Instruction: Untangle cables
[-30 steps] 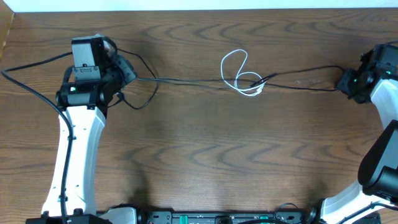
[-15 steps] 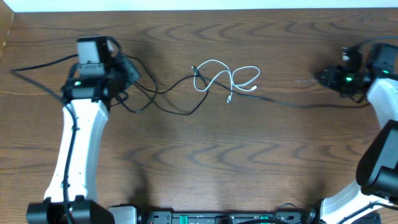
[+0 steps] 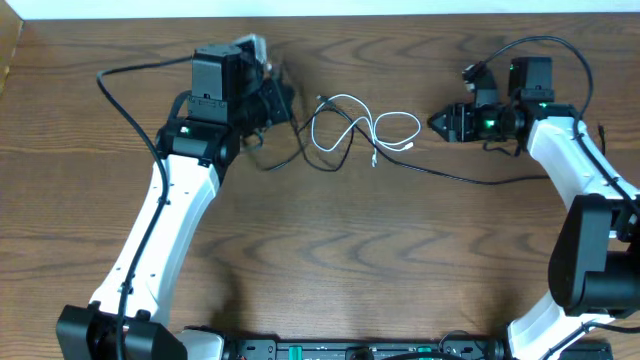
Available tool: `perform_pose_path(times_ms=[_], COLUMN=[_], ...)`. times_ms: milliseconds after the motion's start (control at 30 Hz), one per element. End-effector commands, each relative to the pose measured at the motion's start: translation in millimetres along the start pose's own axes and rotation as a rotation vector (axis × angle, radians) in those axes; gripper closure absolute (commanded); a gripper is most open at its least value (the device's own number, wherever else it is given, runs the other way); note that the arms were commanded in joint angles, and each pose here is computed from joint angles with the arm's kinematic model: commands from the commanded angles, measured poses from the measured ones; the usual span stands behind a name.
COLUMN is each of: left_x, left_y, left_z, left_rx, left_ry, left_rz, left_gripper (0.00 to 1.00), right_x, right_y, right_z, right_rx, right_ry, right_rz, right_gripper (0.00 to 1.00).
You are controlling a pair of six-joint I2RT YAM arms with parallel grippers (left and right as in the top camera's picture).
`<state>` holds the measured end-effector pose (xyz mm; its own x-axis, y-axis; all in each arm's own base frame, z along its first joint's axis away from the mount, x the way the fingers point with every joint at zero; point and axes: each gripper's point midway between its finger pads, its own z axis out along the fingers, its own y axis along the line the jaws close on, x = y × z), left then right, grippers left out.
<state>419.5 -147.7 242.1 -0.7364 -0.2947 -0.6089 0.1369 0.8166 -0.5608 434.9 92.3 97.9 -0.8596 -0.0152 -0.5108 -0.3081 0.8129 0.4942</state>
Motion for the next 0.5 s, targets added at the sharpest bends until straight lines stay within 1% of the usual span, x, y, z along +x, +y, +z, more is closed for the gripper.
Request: perform_pose_path(times_ms=[0,33,67,133,167,233,333,467], left_x=[-6,-5,-2,12,26,47,70,95], left_y=[-29,-24,-17,18,45,75,94,113], left_z=[-11,-10,-9,-9,-13,-20,-18,-5], left_rx=[0.11,0.085,0.048,-0.131,-0.272,-0.431,-0.508,-0.564], left_ry=[-0.008,-0.005,0.0,0.027,0.05,0.087,0.142,0.2], left_rz=[-0.002,-0.029,-0.051,-0.139,-0.22,-0.302,-0.327,-0.393], left_gripper=[0.92,0.92,0.92,0.92,0.93,0.92,0.92,0.92], right_x=[-10,-12,-12,-14,-15,-15,-16,-9], right_y=[30,38,42,56,63,68,73,83], right_z=[4,7,9,19,27,36,47,58], right_rx=[-0.134,-0.15,-0.155,-0.15,-0.125,-0.072,0.004,0.067], right_ry=[-0.017,-0.018,-0.017,-0.01,-0.011,-0.015,-0.031,-0.03], right_rz=[-0.031,-0.011,0.01,0.064,0.096,0.147,0.196,0.264], right_gripper=[0.42,0.46,0.47,0.46,0.46,0.41,0.36,0.35])
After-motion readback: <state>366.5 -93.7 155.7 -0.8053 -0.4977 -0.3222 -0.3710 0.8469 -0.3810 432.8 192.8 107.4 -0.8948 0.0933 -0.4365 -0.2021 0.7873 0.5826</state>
